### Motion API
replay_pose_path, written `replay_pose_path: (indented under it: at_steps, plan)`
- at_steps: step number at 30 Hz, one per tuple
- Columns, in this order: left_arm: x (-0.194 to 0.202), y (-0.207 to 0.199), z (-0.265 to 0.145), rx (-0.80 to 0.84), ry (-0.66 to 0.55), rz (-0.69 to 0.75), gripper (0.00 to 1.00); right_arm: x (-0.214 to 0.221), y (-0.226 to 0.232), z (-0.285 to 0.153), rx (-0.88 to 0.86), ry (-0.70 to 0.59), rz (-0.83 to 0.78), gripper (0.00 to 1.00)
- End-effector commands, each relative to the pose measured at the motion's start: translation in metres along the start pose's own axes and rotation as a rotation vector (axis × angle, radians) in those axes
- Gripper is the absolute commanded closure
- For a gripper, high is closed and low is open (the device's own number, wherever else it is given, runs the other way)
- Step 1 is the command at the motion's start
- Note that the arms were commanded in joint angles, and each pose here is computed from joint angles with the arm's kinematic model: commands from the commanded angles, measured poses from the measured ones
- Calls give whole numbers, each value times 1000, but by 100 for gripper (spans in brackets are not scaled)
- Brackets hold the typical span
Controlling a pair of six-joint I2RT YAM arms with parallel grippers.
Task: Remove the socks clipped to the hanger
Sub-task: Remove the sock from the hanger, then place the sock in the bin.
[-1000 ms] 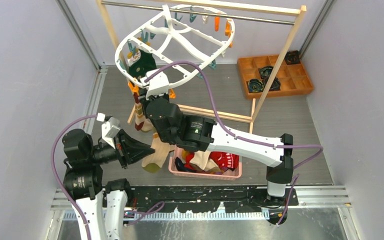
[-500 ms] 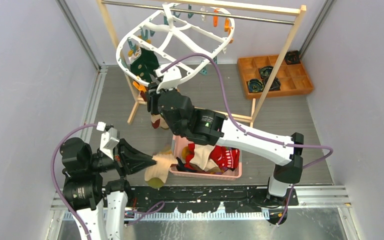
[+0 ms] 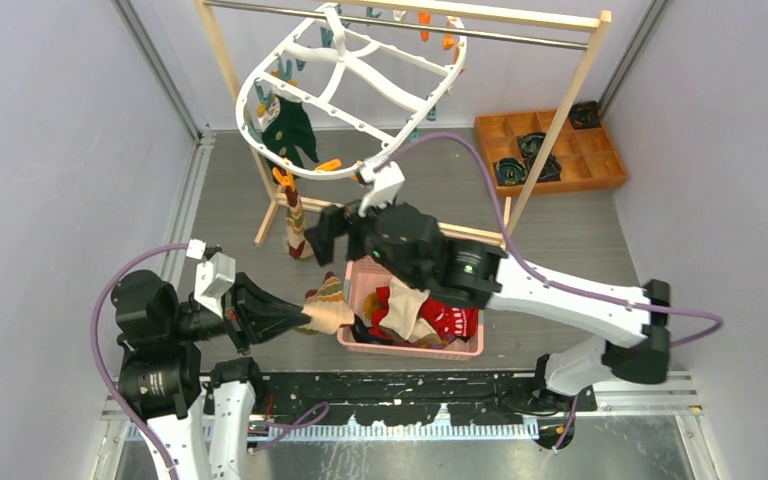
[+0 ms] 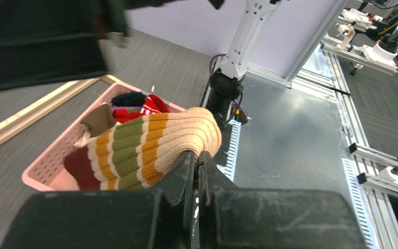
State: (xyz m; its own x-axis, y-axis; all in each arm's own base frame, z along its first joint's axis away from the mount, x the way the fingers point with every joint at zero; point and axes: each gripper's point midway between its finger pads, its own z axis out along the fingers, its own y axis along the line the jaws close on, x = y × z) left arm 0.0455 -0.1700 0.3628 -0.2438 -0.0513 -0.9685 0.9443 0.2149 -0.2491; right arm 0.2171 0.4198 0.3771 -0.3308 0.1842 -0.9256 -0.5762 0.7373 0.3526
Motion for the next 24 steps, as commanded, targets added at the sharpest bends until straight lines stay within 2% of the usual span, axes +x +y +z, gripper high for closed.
replay_pose_path:
  at_steps: [1, 7, 12, 14, 17, 18, 19, 20, 21, 22, 23, 24]
  plan:
    - [-8, 17, 0, -25, -1, 88, 100, -23, 26, -60, -293, -38, 94, 0]
    - [-9, 30, 0, -55, 0, 115, 100, 14, 52, -120, -642, 66, 108, 0]
    - [-11, 33, 0, -63, 1, 109, 100, 34, 69, -124, -753, 136, 116, 1]
    - [-11, 32, 0, -63, 0, 112, 100, 40, 73, -120, -763, 163, 124, 5]
    - [-12, 32, 0, -64, 0, 116, 100, 47, 77, -114, -763, 192, 131, 20]
    - [-12, 32, 0, -64, 0, 116, 100, 48, 78, -114, -763, 202, 131, 33]
    - [-11, 33, 0, -68, 0, 114, 100, 49, 76, -113, -755, 210, 129, 42]
    - [-11, 33, 0, -76, 0, 116, 100, 50, 73, -113, -737, 214, 128, 60]
    - [-11, 35, 0, -85, 0, 116, 95, 52, 68, -111, -707, 215, 125, 83]
    - [-12, 37, -1, -97, -1, 117, 80, 53, 60, -109, -664, 207, 125, 94]
    - [-12, 40, -1, -108, 0, 141, 53, 54, 52, -108, -630, 200, 127, 98]
    - [-13, 41, -1, -116, 0, 149, 33, 57, 44, -108, -591, 195, 127, 99]
